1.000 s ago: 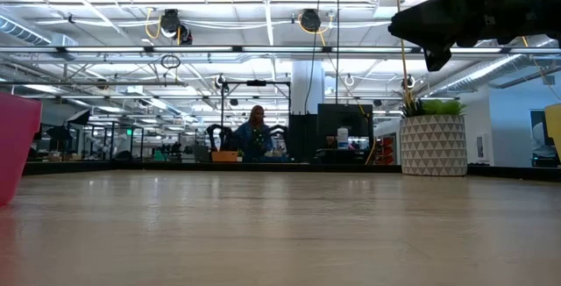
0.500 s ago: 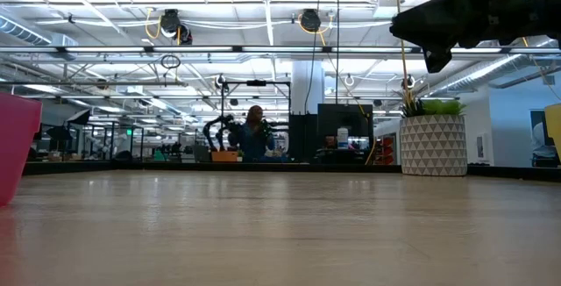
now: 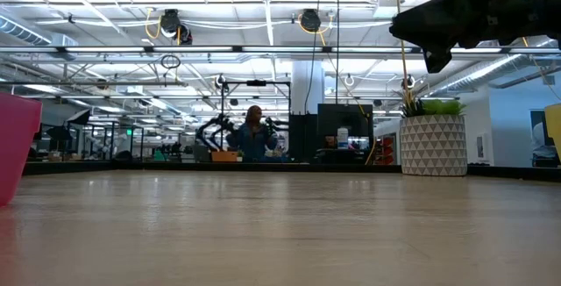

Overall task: Pick & Place hat
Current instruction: Put the grey cap into the pink bin

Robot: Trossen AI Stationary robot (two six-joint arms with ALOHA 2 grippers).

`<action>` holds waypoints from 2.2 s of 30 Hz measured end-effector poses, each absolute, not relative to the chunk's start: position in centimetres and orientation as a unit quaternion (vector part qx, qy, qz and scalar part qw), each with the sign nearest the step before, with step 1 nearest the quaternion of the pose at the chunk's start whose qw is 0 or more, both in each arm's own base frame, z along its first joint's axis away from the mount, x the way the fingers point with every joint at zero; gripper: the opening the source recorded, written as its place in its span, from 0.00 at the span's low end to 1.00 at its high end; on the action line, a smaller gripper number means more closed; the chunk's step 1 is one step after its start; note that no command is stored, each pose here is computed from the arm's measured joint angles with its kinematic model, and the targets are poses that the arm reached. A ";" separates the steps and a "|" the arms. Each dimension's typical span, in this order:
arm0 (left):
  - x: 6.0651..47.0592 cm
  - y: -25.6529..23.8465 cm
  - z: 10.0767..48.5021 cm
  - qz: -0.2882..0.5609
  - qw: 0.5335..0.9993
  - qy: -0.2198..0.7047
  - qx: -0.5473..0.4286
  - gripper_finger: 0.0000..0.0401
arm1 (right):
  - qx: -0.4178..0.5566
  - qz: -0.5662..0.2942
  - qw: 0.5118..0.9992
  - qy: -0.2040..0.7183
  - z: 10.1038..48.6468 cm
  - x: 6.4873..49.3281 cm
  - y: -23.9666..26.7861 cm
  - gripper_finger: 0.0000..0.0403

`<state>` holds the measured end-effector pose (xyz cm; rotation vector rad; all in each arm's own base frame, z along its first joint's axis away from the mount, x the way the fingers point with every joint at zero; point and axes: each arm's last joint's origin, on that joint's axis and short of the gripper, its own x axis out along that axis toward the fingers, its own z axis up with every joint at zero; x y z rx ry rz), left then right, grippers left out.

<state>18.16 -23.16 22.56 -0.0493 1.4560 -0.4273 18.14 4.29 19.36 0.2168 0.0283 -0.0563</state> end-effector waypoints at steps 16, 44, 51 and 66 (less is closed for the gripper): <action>19.4 -22.3 21.3 -0.251 0.721 0.646 -0.031 0.23 | 0.108 -0.029 0.994 0.014 19.4 18.1 4.3 0.15; 16.1 -19.1 23.9 -0.130 0.694 0.706 0.058 0.23 | 0.113 -0.030 0.993 0.021 19.2 18.1 4.3 0.15; 15.9 -19.2 20.5 -0.163 0.692 0.703 0.024 0.23 | 0.113 -0.030 0.993 0.021 19.2 18.1 4.3 0.15; 15.4 -18.5 17.7 -0.188 0.698 0.690 0.041 0.23 | 0.113 -0.030 0.993 0.021 19.2 18.1 4.3 0.15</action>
